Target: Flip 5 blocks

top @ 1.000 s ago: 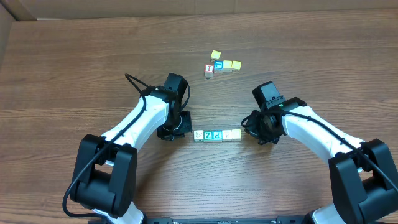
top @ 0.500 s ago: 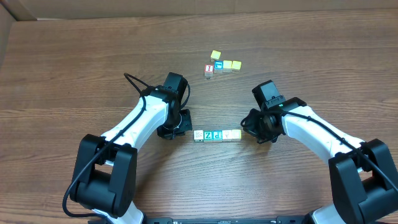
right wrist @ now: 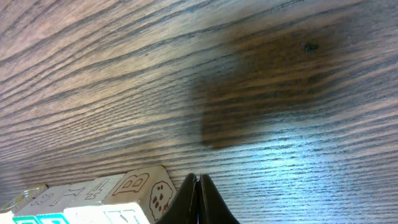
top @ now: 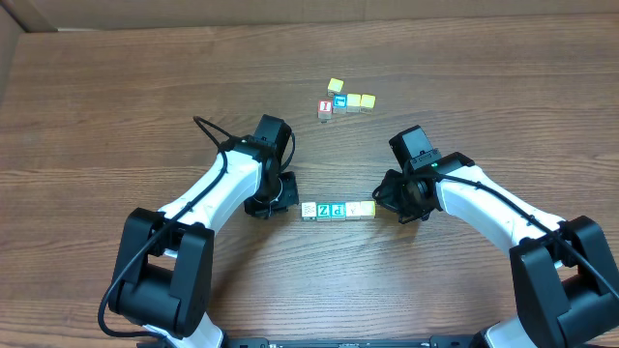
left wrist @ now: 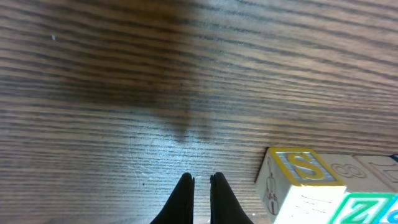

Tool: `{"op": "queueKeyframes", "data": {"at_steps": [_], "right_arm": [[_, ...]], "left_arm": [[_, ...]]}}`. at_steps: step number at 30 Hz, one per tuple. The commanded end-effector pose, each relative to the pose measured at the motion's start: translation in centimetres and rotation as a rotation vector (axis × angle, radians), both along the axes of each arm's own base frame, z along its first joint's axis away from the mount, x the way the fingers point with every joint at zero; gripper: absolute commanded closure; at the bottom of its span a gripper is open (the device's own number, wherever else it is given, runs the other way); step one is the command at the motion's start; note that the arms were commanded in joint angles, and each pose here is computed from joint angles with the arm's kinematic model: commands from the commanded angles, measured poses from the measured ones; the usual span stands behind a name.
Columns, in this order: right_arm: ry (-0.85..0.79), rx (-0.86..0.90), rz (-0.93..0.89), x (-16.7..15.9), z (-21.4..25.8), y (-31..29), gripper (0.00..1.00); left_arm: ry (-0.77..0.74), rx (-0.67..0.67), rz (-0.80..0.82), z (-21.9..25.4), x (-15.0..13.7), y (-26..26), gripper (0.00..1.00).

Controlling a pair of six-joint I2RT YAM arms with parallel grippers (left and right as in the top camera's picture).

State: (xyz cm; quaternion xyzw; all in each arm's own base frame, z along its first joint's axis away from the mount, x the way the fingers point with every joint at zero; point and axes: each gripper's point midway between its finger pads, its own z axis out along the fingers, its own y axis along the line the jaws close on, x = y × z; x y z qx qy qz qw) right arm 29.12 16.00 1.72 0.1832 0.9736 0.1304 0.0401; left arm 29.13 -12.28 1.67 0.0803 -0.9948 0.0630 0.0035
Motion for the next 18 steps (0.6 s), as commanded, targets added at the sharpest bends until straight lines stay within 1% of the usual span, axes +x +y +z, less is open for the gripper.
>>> {"op": "queueKeyframes", "data": {"at_steps": [1, 18], "right_arm": [[0.009, 0.002, 0.014, -0.4, -0.3, 0.2, 0.96], [0.024, 0.047, 0.034, -0.8, -0.1, 1.3, 0.96]], "left_arm": [[0.032, -0.004, -0.007, -1.2, -1.0, -0.5, 0.96], [-0.003, -0.036, -0.032, -1.2, -0.4, -1.8, 0.96]]}}
